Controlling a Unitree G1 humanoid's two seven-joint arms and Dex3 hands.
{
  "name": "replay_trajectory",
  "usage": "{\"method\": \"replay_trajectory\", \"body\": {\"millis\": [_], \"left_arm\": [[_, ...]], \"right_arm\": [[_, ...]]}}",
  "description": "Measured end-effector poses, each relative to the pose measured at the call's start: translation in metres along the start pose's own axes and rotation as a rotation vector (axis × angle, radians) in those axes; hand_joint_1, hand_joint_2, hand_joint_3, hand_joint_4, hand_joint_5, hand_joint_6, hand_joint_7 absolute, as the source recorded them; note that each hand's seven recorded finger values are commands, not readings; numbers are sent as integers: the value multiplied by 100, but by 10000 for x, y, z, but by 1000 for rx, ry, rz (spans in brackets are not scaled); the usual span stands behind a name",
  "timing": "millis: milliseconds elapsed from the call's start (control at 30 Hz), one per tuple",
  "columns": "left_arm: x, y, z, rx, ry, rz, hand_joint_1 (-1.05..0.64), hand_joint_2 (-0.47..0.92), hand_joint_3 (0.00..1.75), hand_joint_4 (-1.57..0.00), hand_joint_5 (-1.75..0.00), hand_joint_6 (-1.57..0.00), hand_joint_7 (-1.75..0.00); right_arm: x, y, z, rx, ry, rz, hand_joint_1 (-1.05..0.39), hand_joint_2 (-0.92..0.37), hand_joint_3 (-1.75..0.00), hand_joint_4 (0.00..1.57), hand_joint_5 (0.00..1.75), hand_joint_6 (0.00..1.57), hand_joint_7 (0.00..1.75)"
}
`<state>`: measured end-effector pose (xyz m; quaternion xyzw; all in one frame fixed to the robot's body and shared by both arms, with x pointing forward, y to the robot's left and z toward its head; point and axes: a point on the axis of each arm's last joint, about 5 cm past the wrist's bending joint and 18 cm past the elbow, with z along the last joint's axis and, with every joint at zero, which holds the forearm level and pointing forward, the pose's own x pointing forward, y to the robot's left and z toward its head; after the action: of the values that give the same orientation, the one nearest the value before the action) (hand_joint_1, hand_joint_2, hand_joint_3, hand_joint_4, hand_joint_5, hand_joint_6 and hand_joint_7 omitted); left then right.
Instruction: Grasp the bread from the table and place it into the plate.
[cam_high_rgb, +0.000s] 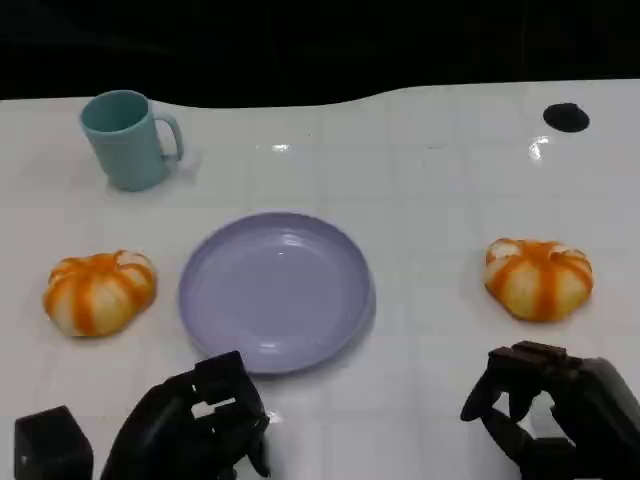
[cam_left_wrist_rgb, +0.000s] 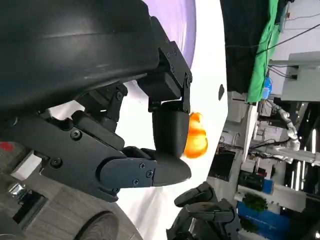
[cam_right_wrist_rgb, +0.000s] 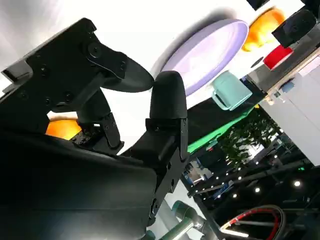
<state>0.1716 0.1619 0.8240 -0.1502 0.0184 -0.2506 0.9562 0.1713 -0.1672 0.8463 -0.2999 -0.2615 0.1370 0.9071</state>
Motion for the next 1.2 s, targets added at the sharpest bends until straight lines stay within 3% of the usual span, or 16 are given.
{"method": "replay_trajectory", "body": {"millis": [233,300,333,400,500,633,767,1033,1200], "left_arm": [[0,0,0,0,0,0,-62,76,49,-78,-175,-74,-145],[0,1,0,0,0,0,-62,76,49,-78,-175,-74,-145],[0,1,0,0,0,0,-62,76,49,-78,-175,-74,-145],[-1,1,0,0,0,0,-60,77,49,-78,-175,-73,-146],[-1,1,0,0,0,0,-60,76,49,-78,-175,-73,-146],[0,1,1,0,0,0,-61,76,49,-79,-175,-73,-147],[-1,3,0,0,0,1,-60,76,49,-79,-175,-73,-146],[5,7,-2,-1,3,1,-61,75,49,-78,-175,-74,-146],[3,8,-13,-4,8,2,-59,76,50,-78,-175,-74,-146]], "right_arm": [[-12,6,-11,2,10,3,-17,-42,-112,77,170,75,120],[-13,6,-12,2,10,2,-17,-44,-108,77,158,76,110],[-13,6,-12,2,10,1,-17,-46,-103,79,139,78,98],[-13,6,-12,1,10,-6,-16,-47,-97,80,123,80,83],[-14,8,-12,-12,5,-25,-18,-50,-92,76,110,79,67],[16,-4,10,-38,-18,-46,-26,-79,-43,70,78,82,31],[37,-20,18,-57,-22,-66,-32,-89,-20,58,63,74,18],[105,-196,30,-152,-58,-105,-38,-92,-8,40,50,62,9],[153,-307,40,-227,-46,-116,-41,-92,-4,30,42,56,4]]}}
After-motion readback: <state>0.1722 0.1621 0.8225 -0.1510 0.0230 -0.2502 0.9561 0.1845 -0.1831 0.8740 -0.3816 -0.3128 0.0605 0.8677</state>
